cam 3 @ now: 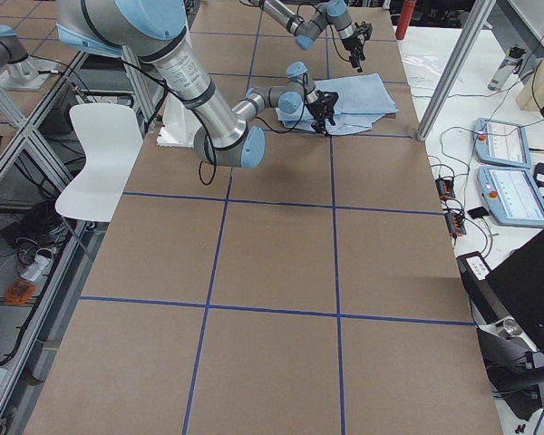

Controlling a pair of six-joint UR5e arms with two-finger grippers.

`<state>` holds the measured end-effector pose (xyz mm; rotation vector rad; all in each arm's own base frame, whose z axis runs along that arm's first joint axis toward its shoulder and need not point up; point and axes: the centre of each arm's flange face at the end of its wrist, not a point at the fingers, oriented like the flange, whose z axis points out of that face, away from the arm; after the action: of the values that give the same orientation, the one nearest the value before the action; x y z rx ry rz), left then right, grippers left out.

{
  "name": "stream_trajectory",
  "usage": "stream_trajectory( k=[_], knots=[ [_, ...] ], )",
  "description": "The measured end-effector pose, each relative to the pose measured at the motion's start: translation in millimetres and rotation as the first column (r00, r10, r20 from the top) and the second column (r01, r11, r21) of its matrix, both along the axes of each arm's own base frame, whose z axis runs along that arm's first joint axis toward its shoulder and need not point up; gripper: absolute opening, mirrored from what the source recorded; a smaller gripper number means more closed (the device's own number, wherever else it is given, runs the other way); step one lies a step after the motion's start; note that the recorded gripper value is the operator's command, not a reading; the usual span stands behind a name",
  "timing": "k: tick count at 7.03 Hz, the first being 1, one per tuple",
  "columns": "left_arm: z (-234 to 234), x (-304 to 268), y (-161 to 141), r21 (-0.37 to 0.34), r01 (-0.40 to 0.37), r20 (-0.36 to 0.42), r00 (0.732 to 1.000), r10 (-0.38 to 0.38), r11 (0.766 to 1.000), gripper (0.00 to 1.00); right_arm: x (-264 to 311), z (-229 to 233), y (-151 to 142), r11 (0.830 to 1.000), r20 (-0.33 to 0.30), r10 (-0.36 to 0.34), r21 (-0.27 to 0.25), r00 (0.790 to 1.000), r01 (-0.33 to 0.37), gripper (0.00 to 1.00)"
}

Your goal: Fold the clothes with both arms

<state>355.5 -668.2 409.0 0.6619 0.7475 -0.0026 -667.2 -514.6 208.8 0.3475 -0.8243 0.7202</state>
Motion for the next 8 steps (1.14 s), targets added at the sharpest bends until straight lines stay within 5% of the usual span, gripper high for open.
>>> stream_trajectory(
  k=[5,8],
  knots=[
    [-1,0,0,0.0,-0.002,-0.001,1.0,0.002,1.0,1.0,12,-13,17,1.0,0.02,-0.008,0.005,1.0,0.008,0.0],
    [1,1,2,-0.002,-0.004,0.0,1.0,0.004,1.0,1.0,103,50,83,0.999,0.029,-0.024,0.027,0.999,0.023,0.0]
  ],
)
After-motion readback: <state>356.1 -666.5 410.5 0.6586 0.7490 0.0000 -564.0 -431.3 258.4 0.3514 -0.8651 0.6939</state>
